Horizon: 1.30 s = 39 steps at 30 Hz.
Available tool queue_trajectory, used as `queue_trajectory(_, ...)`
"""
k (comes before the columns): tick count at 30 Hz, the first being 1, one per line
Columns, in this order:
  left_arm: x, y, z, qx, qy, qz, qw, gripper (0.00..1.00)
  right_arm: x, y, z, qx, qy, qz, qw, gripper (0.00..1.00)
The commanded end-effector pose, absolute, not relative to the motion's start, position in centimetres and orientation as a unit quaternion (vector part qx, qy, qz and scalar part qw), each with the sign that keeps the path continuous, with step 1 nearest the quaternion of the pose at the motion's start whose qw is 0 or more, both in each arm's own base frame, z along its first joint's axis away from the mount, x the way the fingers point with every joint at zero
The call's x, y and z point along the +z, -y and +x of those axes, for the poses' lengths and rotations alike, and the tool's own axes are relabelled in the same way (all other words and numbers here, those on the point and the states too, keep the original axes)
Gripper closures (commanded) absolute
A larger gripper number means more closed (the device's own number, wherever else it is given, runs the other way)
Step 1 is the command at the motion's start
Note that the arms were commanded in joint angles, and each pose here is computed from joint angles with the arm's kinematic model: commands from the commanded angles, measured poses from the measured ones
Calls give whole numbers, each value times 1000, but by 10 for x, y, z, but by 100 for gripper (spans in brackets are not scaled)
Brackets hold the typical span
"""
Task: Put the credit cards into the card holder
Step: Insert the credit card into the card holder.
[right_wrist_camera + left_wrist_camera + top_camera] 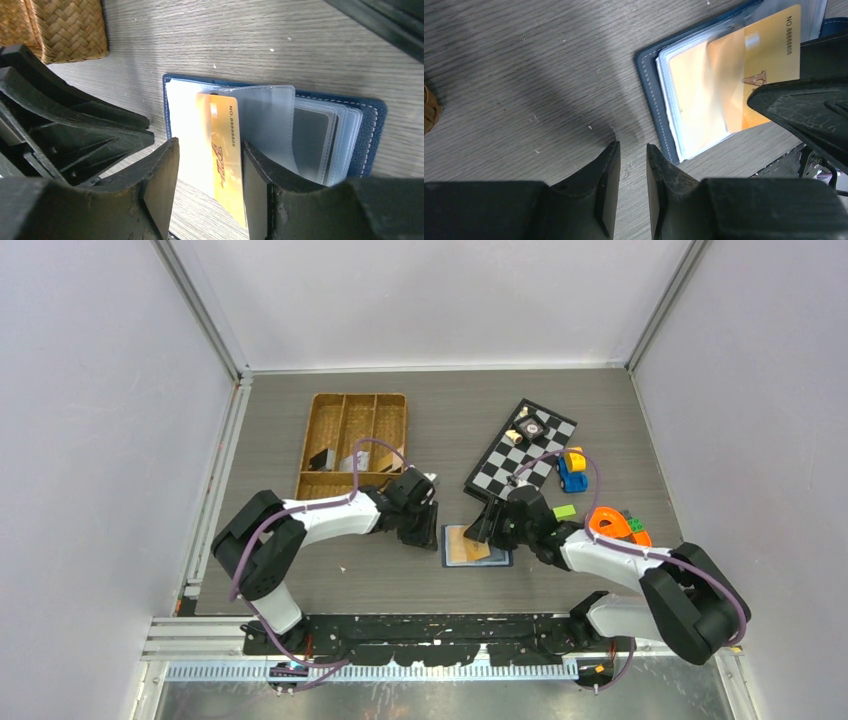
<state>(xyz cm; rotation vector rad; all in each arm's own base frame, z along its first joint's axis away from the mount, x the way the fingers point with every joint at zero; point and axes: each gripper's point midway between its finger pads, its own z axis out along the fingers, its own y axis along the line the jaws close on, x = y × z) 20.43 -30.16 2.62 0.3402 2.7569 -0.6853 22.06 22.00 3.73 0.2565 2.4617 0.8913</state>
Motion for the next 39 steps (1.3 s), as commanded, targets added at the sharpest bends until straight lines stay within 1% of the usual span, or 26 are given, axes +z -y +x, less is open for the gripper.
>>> queue_trajectory(1,50,307,211,-252,-944,125,170,72,31,-199,213,261,-929,81,251,45)
queue_trajectory(10,61,322,212,-292,-934,113,173,69,46,-187,212,225,-934,68,268,38)
queue_trajectory(17,53,342,207,-320,-928,110,156,68,50,-175,210,192,-939,71,276,38)
queue_trajectory(22,46,349,205,-322,-928,113,150,68,56,-173,208,193,-938,76,277,37)
queue_trajectory(28,36,352,203,-322,-930,113,138,68,51,-182,203,216,-938,89,257,41)
queue_trajectory(33,29,354,201,-321,-931,113,131,70,49,-191,201,239,-936,89,243,45)
queue_trajectory(36,27,355,201,-322,-931,113,128,71,48,-197,201,246,-936,86,237,50)
queue_trajectory(39,26,355,201,-323,-931,112,127,73,47,-201,202,250,-936,84,234,53)
